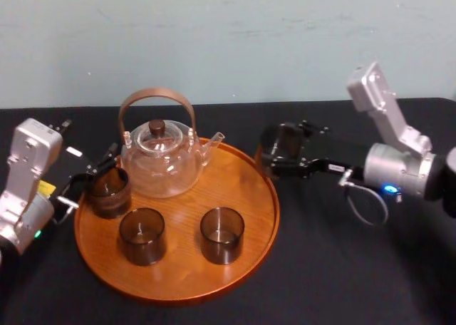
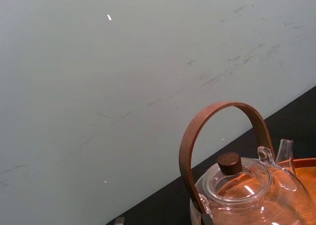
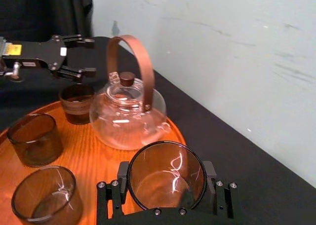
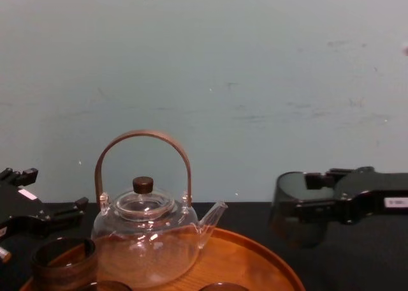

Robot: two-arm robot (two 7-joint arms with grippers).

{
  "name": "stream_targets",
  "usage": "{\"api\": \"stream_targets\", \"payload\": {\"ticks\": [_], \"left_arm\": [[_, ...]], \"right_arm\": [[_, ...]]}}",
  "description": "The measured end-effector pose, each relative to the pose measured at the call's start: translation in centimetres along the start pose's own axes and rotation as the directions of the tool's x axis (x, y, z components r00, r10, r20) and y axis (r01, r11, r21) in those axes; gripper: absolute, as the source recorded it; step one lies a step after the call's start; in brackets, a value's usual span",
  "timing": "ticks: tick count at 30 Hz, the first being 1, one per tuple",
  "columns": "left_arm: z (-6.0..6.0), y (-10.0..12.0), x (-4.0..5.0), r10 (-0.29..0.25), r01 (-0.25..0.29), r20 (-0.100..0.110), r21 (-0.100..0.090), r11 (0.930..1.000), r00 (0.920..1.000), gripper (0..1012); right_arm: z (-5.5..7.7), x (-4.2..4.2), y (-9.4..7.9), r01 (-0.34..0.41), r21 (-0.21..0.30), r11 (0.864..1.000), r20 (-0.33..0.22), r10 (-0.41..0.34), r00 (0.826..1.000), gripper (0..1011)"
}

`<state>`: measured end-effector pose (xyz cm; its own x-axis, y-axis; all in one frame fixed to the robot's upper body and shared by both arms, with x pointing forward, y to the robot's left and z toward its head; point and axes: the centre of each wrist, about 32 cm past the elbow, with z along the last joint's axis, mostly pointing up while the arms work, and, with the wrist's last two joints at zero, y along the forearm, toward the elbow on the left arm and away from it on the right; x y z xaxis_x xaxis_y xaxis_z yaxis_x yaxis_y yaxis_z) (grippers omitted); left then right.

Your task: Pick up the glass from the table and place it on the tray.

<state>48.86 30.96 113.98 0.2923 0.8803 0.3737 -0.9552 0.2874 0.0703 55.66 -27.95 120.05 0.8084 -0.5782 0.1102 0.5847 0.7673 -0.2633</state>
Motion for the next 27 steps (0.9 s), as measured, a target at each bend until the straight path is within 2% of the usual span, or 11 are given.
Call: {"api": "stream_targets", "payload": {"ticks": [12, 27], "left_arm": [[0.0, 0.0, 0.0, 0.0, 0.0, 0.0, 0.0, 1.0, 1.0, 1001], [0.0, 0.0, 0.0, 0.0, 0.0, 0.0, 0.0, 1.0, 1.0, 1002]], "right_arm": [[-0.3, -0.69, 3.7, -0.061, 0.014, 0.998, 0.001, 0.061, 0.998, 905], [-2.4, -0.97, 5.9, -0.074, -0.025, 0.997, -0.039, 0.073, 0.997, 905]]}}
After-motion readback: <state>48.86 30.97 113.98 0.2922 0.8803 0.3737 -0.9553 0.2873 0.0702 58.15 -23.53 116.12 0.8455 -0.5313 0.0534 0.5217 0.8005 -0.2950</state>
